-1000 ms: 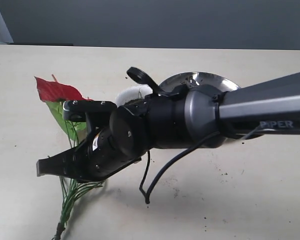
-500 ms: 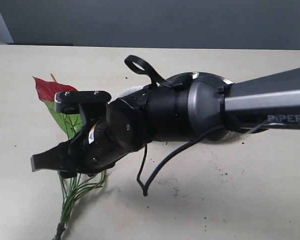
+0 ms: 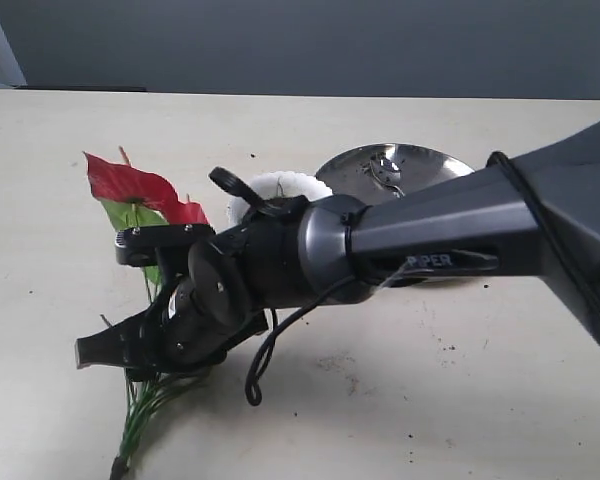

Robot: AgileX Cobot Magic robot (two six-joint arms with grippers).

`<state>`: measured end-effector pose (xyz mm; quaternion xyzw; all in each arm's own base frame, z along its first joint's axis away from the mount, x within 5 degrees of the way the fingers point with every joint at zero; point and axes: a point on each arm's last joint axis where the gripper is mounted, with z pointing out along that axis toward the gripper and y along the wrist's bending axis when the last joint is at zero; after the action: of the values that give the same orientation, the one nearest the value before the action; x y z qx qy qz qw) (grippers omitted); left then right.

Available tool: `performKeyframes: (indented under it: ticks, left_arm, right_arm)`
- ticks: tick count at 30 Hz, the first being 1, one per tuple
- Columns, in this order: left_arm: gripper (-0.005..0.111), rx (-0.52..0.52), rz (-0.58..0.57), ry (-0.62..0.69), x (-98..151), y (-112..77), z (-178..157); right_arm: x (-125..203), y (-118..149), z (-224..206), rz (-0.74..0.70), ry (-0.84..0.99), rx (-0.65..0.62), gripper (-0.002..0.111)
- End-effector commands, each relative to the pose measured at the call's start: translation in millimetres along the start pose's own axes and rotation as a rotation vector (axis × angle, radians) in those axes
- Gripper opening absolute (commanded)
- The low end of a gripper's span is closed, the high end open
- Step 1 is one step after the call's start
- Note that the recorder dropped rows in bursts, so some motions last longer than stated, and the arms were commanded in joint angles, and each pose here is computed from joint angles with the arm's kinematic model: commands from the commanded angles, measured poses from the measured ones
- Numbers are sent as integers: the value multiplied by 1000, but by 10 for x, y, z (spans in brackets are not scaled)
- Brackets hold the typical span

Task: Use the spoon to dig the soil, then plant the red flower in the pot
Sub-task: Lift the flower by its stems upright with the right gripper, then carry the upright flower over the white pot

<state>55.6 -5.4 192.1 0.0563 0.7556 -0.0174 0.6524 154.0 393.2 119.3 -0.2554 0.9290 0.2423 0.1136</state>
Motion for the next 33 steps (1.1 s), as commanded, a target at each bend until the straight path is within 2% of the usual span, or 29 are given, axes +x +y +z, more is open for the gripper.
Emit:
performKeyframes:
  ticks: [1,3,4,9,13,16,18,21,26,33]
  left_arm:
    - [0,1,2,-4,-1,0,-4]
    - [0,1,2,-4,-1,0,-4]
    - [0,1,2,-4,-1,0,-4]
    - [0,1,2,-4,-1,0,-4]
    - [0,1,2,-4,-1,0,-4]
    - [0,1,2,-4,-1,0,-4]
    - [0,1,2,-4,-1,0,-4]
    - [0,1,2,-4,-1,0,-4]
    - [0,1,2,-4,-1,0,-4]
    - [0,1,2,-4,-1,0,-4]
  right_arm:
    - [8,9,16,9,6,-3,20]
    - [-14,34,-38,7,-6,-12,2]
    - [-47,72,-122,4,-26,-27,0]
    - [-205,255,-637,-92,-144,-83,0]
    - [-339,383,-1194,-243,-305,-109,0]
    - [-447,464,-1725,-444,-511,-104,0]
    - [-506,451,-1879,-547,-598,-69,0]
    - [-595,317,-1893,-570,-662,-42,0]
    - [-724,-14,-1875,-497,-801,-103,0]
    - [-944,-590,-1970,-421,-900,-14,0]
